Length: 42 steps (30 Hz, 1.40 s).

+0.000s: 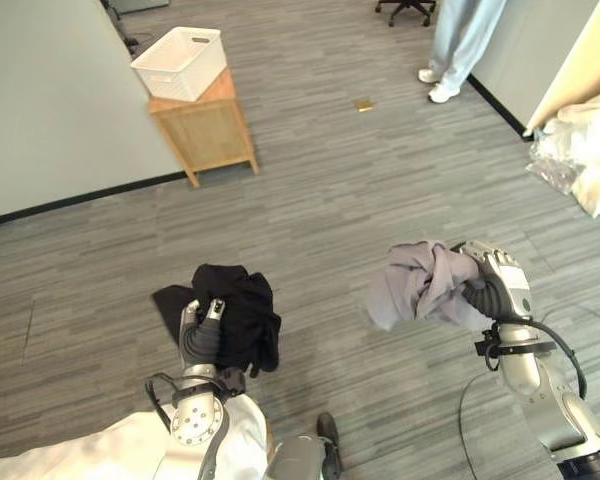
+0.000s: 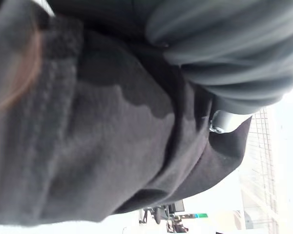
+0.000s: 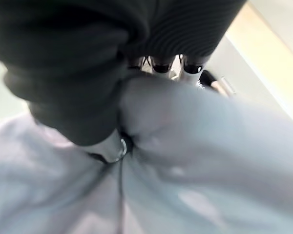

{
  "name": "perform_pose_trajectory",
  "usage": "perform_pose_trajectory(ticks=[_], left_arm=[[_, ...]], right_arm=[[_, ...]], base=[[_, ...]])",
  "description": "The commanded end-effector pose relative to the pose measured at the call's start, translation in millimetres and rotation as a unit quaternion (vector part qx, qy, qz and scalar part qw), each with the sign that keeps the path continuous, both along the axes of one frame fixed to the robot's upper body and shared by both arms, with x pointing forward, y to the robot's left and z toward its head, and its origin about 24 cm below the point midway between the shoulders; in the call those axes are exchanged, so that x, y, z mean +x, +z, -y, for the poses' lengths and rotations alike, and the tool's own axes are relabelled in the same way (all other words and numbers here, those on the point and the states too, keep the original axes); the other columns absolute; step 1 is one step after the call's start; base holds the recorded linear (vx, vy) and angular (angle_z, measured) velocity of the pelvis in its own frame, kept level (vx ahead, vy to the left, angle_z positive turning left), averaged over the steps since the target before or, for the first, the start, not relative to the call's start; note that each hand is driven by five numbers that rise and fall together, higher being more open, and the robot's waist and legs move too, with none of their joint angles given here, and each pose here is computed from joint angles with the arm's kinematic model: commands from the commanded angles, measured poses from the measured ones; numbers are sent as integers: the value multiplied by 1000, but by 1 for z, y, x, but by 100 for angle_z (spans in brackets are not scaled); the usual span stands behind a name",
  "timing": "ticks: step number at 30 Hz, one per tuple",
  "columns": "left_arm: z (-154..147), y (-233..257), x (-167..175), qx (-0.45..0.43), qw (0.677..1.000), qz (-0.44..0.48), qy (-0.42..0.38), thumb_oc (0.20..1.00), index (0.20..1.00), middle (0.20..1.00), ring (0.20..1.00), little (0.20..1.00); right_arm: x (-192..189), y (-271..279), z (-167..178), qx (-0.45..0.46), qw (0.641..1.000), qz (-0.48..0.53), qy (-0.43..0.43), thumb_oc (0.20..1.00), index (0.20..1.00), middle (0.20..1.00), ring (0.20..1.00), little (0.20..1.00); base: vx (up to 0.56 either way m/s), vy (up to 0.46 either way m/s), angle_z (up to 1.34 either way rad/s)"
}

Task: Pick up bed clothes into laundry basket.

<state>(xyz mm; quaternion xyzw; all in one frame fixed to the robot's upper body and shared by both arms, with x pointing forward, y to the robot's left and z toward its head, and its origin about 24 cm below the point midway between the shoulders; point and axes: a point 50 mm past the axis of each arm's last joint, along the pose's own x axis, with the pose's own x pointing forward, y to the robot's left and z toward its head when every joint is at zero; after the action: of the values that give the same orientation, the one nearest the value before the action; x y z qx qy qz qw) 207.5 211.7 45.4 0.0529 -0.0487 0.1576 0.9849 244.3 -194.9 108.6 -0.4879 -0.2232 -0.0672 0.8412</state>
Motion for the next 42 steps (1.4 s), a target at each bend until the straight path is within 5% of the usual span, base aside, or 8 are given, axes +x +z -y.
perform_pose_trajectory(ticks=[1,22,37,42], left_arm=[[12,37,10,34,995,85,-46,200,200,200,200,200],[47,35,18,11,987,82,-140,200,200,200,200,200],[17,47,20,48,992,111,-41,200,200,200,200,200],[2,41,7,37,994,100,-4,200,200,200,200,200]], right_arm=[[7,45,9,-37,993,110,-13,200,200,200,200,200],[-10,1,44,-66,995,-11,-80,200,200,200,200,200],[15,73,63,-116,984,104,-84,200,200,200,200,200],[26,85,45,-124,983,123,-52,200,200,200,200,200]], base=[[351,136,55],[503,-94,64],[440,-48,3],[657,152,-34]])
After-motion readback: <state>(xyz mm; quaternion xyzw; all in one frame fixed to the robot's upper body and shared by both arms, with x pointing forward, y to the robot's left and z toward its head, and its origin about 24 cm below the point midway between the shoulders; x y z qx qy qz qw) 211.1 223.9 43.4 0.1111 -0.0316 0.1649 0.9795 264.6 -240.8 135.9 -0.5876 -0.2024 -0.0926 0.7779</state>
